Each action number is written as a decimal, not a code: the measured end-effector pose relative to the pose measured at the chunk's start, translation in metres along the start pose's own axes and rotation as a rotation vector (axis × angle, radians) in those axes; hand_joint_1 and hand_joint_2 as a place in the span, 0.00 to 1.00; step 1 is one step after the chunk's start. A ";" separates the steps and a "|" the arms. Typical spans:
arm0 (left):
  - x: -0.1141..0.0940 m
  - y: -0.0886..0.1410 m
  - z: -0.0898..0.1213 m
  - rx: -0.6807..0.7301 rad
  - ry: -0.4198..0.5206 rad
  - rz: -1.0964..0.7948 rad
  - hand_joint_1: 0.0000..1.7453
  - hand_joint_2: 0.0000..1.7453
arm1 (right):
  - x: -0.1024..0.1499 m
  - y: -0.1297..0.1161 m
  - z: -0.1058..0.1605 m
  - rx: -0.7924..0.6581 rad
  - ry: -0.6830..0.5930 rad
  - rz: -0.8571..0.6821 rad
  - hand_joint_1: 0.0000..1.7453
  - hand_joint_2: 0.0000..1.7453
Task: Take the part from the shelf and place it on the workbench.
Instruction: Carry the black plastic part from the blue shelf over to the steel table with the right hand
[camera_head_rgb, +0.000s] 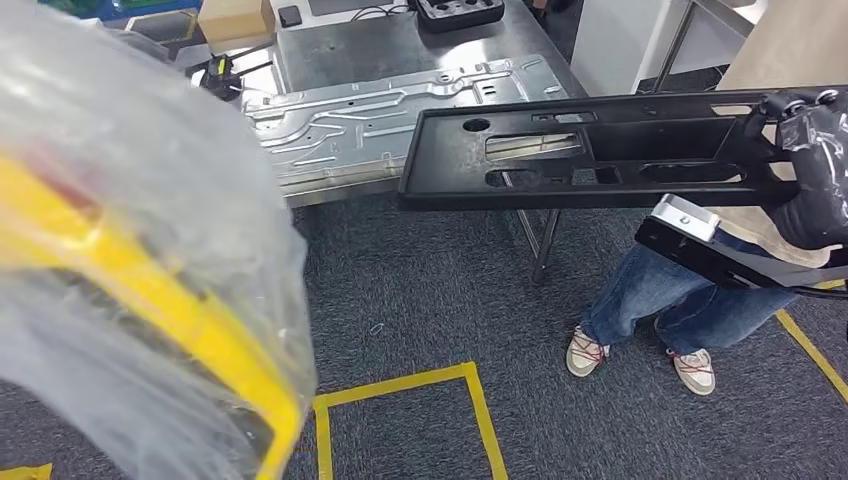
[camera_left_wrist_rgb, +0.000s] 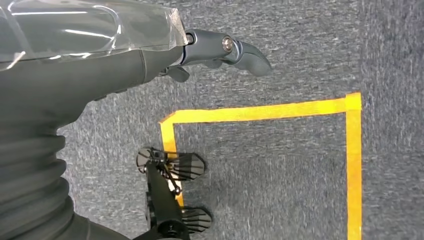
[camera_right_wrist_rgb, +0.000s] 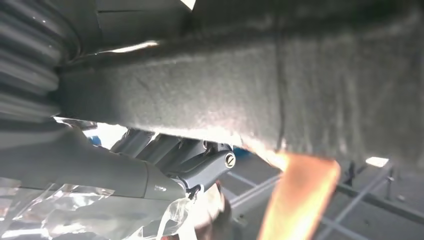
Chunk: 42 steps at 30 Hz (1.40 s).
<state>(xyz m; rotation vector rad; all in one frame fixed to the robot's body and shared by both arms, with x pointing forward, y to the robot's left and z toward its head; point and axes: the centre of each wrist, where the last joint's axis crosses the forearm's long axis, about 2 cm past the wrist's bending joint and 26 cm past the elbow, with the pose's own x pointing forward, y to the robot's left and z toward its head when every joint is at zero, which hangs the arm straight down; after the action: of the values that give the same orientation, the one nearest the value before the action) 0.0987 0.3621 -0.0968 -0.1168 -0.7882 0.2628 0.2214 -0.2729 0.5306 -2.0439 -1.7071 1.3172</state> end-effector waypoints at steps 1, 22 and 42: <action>0.000 0.000 0.000 0.000 0.002 0.000 0.00 1.00 | 0.000 0.000 0.000 0.001 -0.001 -0.001 1.00 1.00; -0.001 -0.005 -0.001 -0.037 0.033 -0.018 0.00 1.00 | 0.005 0.002 -0.001 0.036 -0.029 -0.010 1.00 1.00; 0.022 -0.032 -0.021 -0.153 0.085 -0.134 0.00 1.00 | 0.074 0.020 -0.050 0.067 -0.253 -0.058 1.00 1.00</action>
<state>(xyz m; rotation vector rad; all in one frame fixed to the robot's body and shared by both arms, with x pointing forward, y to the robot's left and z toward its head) 0.1345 0.3376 -0.0900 -0.2174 -0.7279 0.0696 0.2672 -0.1962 0.5106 -1.8422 -1.7776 1.6489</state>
